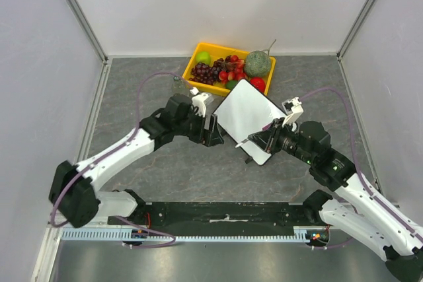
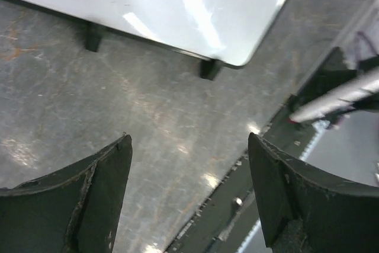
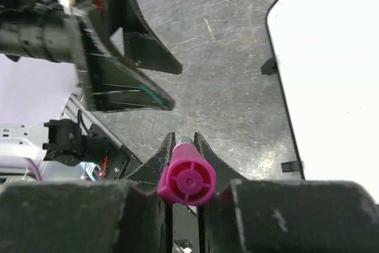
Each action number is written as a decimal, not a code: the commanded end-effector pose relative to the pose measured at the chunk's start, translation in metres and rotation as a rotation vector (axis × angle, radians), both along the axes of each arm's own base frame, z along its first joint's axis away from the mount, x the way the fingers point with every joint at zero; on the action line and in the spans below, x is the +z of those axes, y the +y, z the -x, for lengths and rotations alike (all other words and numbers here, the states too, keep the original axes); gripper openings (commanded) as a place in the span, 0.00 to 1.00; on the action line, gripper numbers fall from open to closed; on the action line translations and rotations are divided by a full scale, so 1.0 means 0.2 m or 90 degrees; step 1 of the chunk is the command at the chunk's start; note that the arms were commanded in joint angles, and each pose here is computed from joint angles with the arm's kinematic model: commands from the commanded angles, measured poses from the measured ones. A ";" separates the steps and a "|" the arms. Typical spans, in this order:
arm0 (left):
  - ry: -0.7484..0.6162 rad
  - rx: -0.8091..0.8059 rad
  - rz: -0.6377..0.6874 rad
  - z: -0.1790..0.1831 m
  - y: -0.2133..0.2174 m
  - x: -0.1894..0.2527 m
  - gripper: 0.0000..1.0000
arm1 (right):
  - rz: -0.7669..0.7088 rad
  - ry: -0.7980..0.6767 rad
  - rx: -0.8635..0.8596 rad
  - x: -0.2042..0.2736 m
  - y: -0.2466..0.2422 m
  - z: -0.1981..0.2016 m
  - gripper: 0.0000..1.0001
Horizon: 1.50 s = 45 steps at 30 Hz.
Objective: Write a sentence on the whiteboard
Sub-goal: Pick up the whiteboard marker at the center of the board, then move the whiteboard stand to the center of the board.
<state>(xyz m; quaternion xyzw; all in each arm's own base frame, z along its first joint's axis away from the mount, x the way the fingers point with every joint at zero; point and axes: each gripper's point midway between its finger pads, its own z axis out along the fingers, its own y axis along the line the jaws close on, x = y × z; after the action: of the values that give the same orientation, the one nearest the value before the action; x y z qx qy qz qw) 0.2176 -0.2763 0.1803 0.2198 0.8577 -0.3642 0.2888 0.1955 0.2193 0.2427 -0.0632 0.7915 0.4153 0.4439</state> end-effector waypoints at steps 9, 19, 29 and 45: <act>-0.062 0.011 -0.120 -0.41 -0.14 -0.45 0.79 | 0.028 -0.031 -0.086 0.07 -0.16 -0.06 0.00; -0.064 0.045 -0.161 -0.57 -0.17 -0.68 0.71 | 0.029 -0.044 -0.095 0.12 -0.19 -0.07 0.00; -0.049 0.049 -0.168 -0.58 -0.18 -0.81 0.35 | 0.033 -0.033 -0.101 0.11 -0.20 -0.07 0.00; -0.028 0.093 -0.166 -0.32 0.00 -0.80 0.02 | 0.033 -0.032 -0.087 0.11 -0.18 -0.06 0.00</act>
<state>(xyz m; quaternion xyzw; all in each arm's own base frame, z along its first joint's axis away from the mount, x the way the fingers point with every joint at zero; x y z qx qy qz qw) 0.3015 -0.2952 0.0240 0.2319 0.8889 -0.2387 0.3146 0.2084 0.1830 0.2457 -0.0246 0.8055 0.3541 0.4745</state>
